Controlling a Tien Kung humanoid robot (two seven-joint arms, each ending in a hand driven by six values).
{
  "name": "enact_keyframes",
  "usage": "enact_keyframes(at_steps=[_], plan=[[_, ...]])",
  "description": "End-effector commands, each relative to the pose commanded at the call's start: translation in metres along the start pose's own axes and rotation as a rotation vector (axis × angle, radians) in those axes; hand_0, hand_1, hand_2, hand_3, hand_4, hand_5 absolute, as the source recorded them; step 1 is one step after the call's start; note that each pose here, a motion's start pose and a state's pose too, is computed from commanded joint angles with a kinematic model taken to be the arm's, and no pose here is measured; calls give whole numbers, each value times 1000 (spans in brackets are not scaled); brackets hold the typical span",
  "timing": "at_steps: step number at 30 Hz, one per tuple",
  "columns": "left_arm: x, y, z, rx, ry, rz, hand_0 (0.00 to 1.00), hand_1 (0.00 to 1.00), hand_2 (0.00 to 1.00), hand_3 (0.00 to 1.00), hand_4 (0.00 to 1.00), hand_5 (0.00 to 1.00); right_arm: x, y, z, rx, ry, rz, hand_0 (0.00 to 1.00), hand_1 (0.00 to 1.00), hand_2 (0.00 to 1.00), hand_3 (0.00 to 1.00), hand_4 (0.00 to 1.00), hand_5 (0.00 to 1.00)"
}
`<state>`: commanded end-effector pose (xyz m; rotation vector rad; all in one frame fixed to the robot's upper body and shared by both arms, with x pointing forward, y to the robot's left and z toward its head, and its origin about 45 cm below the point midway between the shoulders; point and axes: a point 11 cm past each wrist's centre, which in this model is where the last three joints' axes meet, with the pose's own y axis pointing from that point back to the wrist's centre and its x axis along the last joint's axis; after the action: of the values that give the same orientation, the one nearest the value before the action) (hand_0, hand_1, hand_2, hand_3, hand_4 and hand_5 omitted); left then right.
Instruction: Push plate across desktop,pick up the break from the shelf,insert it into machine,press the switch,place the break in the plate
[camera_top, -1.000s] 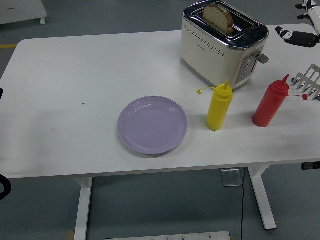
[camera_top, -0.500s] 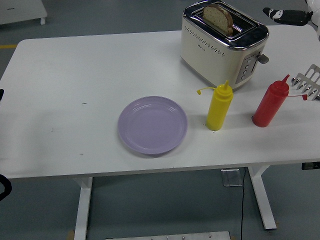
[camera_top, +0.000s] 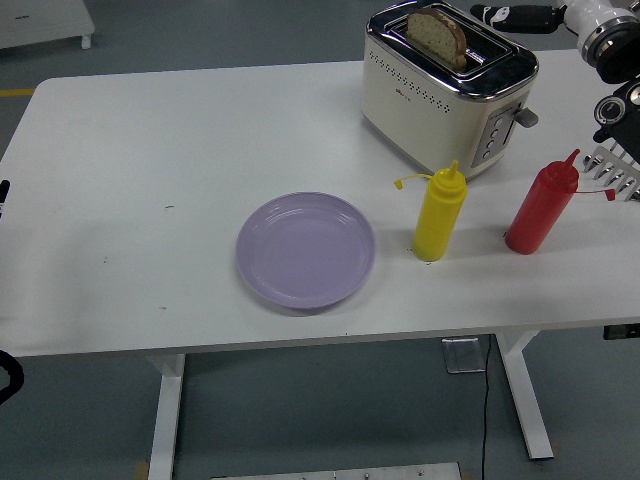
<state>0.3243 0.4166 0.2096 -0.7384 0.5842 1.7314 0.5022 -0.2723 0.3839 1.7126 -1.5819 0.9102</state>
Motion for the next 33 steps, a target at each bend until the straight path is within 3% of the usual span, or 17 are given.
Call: enact_keyframes(at_steps=[12,22,23,28,29,33], plan=[[1,0,-3,9,-4,4,838,886,940,800,630,998,-30,-19,-12,-62,27,-84,819,795,849,888,870,501],[0,-1,-2,6,-3,4,837,886,940,801,629,998,-36,-31,-16,-130,57,-80,789,775,822,883,868,501],[0,-1,-1,5,-2,4,838,885,940,801,628,998,-37,-32,-16,-137,61,-77,695,711,752,848,853,502],[0,-1,-1,4,-2,3,838,885,940,801,628,998,-39,-36,-17,-158,76,-68,695,711,752,848,853,502],[-1,-1,-1,4,-1,3,838,885,940,801,627,998,-40,-37,-18,-158,82,-65,615,652,683,807,842,486],[-1,-2,-1,3,0,2,838,885,940,801,627,998,-42,-39,-21,-154,106,-61,615,652,683,807,842,486]])
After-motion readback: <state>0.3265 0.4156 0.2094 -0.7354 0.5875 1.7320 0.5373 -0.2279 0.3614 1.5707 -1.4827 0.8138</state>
